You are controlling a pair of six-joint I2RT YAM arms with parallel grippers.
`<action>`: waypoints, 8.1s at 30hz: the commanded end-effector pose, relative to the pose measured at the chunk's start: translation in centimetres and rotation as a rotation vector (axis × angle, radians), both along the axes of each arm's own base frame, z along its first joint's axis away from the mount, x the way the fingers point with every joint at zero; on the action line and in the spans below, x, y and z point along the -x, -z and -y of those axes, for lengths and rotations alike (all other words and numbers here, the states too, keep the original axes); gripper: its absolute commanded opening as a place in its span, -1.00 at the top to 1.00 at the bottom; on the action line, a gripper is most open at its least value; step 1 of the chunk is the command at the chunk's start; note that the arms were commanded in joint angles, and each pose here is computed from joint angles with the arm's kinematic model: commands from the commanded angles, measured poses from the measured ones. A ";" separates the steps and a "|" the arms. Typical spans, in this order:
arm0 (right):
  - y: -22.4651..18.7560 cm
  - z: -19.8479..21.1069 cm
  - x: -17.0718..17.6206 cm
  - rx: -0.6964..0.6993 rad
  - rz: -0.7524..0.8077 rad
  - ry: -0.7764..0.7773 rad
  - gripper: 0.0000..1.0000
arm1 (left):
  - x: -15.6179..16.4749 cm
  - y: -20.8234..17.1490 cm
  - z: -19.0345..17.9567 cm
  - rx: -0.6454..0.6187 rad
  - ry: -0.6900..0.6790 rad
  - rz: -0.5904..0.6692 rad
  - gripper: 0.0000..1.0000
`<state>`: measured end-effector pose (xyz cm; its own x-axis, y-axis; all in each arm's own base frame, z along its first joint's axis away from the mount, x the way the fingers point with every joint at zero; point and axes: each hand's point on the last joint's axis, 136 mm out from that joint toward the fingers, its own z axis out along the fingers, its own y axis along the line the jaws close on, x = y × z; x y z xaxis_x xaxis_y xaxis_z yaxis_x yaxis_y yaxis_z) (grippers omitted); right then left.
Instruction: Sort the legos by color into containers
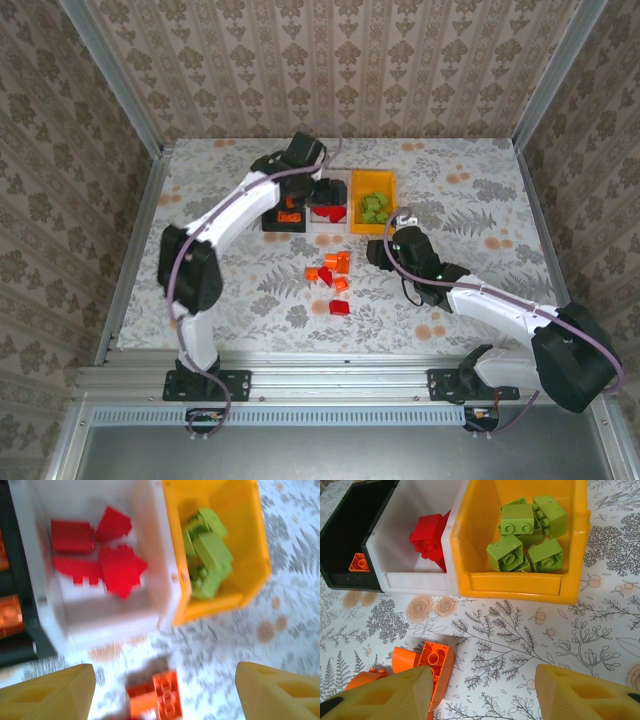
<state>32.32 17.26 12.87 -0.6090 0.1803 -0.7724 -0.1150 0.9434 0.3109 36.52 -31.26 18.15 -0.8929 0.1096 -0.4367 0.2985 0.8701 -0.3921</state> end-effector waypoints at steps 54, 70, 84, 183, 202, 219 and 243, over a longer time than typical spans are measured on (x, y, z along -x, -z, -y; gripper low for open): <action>0.3 -0.1 0.2 -0.003 -0.001 -0.008 -0.14 | 4.4 8.5 -4.6 -0.211 -0.031 -0.071 0.45; 0.4 0.3 0.0 0.025 0.004 0.007 -0.14 | -8.9 5.7 -10.3 -0.205 -0.220 -0.065 0.52; -0.5 0.5 0.3 0.013 0.027 0.010 -0.14 | -9.6 6.3 -9.2 -0.198 -0.257 -0.083 -0.27; -0.9 0.6 0.7 -0.024 0.048 0.026 -0.30 | 3.3 5.1 -5.4 -0.156 -0.139 -0.036 -0.56; 7.9 -13.5 3.8 0.408 -0.164 -0.541 -0.32 | 12.5 10.0 -16.5 0.029 -0.442 -0.046 -0.57; 10.5 -13.2 1.5 0.571 -0.182 -0.499 0.26 | 15.0 10.0 -17.6 0.095 -0.444 -0.056 -0.56; -1.0 -10.2 -7.6 0.335 0.013 -0.219 0.62 | 15.4 8.6 -17.3 0.156 -0.448 -0.047 -0.92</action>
